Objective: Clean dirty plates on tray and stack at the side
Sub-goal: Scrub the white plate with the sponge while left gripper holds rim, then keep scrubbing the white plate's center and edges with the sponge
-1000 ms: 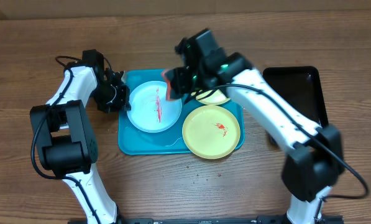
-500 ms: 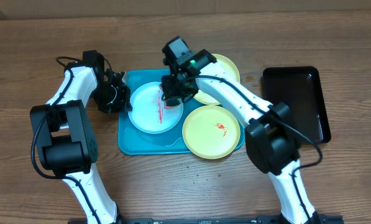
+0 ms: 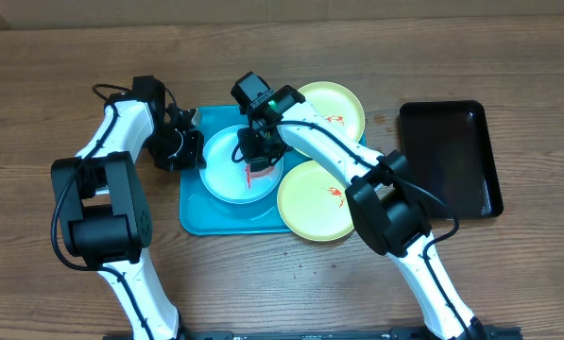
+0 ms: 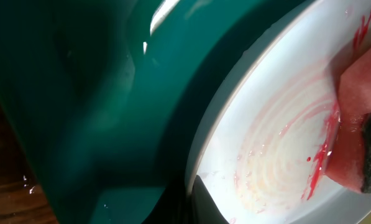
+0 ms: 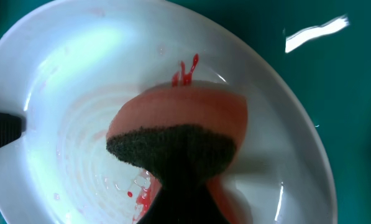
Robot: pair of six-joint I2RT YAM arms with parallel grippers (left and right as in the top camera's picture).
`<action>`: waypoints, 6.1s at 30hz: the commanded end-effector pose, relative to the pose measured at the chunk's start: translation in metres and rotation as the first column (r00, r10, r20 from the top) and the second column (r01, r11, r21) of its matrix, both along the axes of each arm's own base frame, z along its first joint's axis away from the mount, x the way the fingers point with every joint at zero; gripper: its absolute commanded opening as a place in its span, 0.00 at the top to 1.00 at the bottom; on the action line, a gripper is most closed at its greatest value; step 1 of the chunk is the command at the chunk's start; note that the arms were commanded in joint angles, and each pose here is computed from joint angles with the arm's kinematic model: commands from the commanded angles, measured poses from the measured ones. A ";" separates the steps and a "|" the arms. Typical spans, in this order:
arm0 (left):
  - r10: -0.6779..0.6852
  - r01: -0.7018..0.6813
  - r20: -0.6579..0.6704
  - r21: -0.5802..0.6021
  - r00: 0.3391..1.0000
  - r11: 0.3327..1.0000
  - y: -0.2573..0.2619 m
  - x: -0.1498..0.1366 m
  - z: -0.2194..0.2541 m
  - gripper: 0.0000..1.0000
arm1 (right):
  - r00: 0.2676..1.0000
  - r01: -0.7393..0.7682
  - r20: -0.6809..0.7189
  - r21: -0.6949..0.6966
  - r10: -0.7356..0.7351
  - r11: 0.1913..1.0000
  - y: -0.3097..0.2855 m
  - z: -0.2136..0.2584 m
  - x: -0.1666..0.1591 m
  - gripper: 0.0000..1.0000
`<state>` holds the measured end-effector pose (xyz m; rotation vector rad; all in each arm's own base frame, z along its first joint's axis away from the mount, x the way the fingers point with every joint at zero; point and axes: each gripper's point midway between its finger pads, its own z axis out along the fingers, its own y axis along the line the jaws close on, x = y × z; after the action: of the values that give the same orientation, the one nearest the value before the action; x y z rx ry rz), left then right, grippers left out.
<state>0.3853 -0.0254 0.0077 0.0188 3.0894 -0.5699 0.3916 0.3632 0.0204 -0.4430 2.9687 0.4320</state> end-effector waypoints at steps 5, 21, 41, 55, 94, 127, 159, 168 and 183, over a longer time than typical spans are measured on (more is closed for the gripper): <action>-0.037 0.037 0.005 -0.031 0.999 0.999 -0.011 0.000 -0.005 0.96 | 0.990 -0.130 -0.049 0.073 0.134 0.989 0.035 -0.004 -0.030 0.96; -0.035 0.035 0.020 -0.025 0.999 0.999 -0.009 0.004 -0.006 0.96 | 0.982 -0.180 -0.094 -0.200 0.164 0.963 -0.012 -0.017 -0.053 0.96; -0.035 0.035 0.016 -0.026 0.999 0.999 -0.010 0.003 -0.006 0.96 | 0.983 0.038 0.182 -0.082 -0.023 0.996 -0.012 -0.006 0.044 0.96; -0.035 0.035 0.001 -0.029 0.999 0.999 -0.010 -0.001 -0.005 0.96 | 0.982 -0.185 -0.014 0.054 0.186 0.981 0.022 -0.022 -0.013 0.96; -0.034 0.035 0.022 -0.029 0.999 0.999 -0.010 0.004 -0.005 0.96 | 0.848 -0.530 0.019 0.056 0.530 0.846 0.051 -0.001 -0.055 0.96; -0.035 0.035 0.023 -0.029 0.999 0.999 -0.010 0.004 -0.005 0.96 | 0.920 0.389 -0.133 0.199 -0.368 0.900 0.057 0.042 0.013 0.96; -0.035 0.036 0.023 -0.020 0.999 0.999 -0.009 0.004 -0.006 0.95 | 0.889 0.448 -0.067 -0.085 -0.453 0.890 -0.063 0.009 0.040 0.96; -0.033 0.033 0.023 -0.021 0.999 0.999 -0.008 0.004 -0.006 0.96 | 0.977 0.174 -0.137 0.059 -0.165 0.983 0.010 0.020 -0.004 0.96; -0.029 0.030 0.021 -0.021 0.999 0.999 -0.008 0.004 -0.006 0.96 | 0.974 0.205 -0.116 0.093 -0.194 0.974 0.060 0.023 -0.032 0.96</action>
<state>0.3906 -0.0343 0.0075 0.0781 3.0546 -0.5950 0.3474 0.4292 0.0295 -0.1785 3.0625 0.6098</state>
